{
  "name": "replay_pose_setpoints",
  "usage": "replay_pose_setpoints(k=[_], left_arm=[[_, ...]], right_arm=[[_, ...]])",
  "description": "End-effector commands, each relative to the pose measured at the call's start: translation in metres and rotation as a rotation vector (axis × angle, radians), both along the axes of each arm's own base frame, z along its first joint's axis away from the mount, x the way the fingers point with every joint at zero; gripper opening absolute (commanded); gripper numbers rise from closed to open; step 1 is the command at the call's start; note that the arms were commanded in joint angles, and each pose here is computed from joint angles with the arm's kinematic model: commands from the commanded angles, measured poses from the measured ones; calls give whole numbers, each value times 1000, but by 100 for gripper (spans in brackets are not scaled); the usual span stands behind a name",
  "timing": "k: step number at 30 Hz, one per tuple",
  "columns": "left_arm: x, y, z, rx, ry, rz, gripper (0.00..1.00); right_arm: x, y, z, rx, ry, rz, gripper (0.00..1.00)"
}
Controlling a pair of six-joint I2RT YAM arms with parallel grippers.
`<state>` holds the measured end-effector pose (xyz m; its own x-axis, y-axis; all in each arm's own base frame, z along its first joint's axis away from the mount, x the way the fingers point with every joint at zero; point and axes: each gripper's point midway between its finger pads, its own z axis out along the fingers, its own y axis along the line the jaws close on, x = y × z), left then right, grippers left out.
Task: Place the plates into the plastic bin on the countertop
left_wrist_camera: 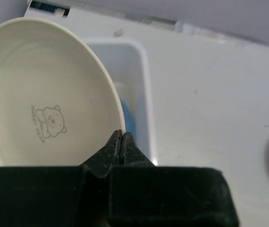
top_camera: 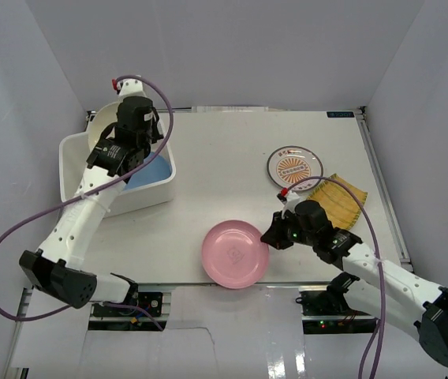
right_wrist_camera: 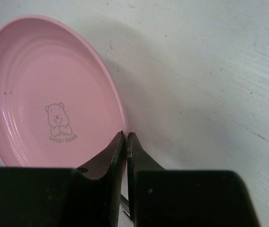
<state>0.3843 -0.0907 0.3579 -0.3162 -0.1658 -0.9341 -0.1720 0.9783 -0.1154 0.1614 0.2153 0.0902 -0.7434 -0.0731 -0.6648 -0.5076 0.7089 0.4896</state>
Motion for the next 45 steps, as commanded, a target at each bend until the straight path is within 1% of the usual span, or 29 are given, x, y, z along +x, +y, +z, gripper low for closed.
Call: replay_pose_setpoints(k=[1,5,8,9,10,14,15,17,18,19,20,21,22,23,24,25,26,27,28,29,30,31,37,39,40,42,43,44,45], left_arm=[[4,38,-73,53,170,75,0],[17,48,-118,31,251,79,0],[25,55,-137,43,297,101,0],[26,56,-141,41,303,104,4],[28,56,-142,28,309,102,23],[27,46,-123,-35,255,61,80],[23,43,-104,-63,208,46,83],[19,31,-79,-129,148,-10,86],[11,28,-56,-163,85,-35,89],[5,19,-43,-199,57,-84,89],[-1,15,-33,-236,30,-101,90],[-14,11,-7,-274,-46,-135,91],[-22,6,4,-305,-79,-168,91],[-30,-5,13,-352,-115,-230,92],[-38,-6,25,-370,-157,-250,94],[-58,-11,47,-394,-221,-308,98],[-68,-13,57,-405,-253,-335,98],[-75,-12,66,-411,-288,-343,98],[-93,-9,82,-416,-346,-358,98],[-101,-8,90,-417,-379,-374,98],[-106,-8,89,-418,-391,-379,98],[-119,-6,96,-422,-425,-390,98],[-134,-18,81,-439,-398,-474,98],[-137,-22,78,-439,-394,-487,98],[-137,-23,75,-439,-386,-489,98],[-138,-29,71,-447,-371,-507,98],[-139,-31,69,-456,-365,-514,98],[-139,-33,67,-461,-356,-523,98],[-139,-34,66,-461,-353,-527,98]], right_arm=[[22,31,48,98,-116,4,8],[33,50,69,116,-161,17,8],[44,65,91,129,-198,24,8],[47,68,97,133,-210,23,8],[56,74,108,140,-231,12,8],[83,90,137,149,-282,-26,8],[89,95,144,153,-291,-31,8],[104,110,158,161,-302,-36,8],[110,114,162,165,-307,-43,8],[118,123,155,152,-290,-45,8],[125,132,173,187,-303,-51,8],[130,139,178,203,-301,-52,8],[138,148,170,197,-283,-57,8],[147,160,194,249,-303,-68,8],[153,167,198,256,-304,-75,8],[163,180,183,234,-277,-79,8],[167,191,183,237,-270,-76,8],[178,200,207,270,-305,-109,8],[188,215,192,251,-292,-114,8],[189,228,193,261,-299,-113,8],[196,240,220,315,-340,-134,8],[206,254,201,290,-327,-139,8],[232,314,199,268,-389,-193,8],[237,323,192,258,-396,-206,8],[240,331,176,239,-386,-203,8],[238,342,183,264,-399,-199,9],[239,347,175,258,-395,-194,15],[238,349,186,270,-406,-189,39],[237,347,196,279,-418,-190,50]])
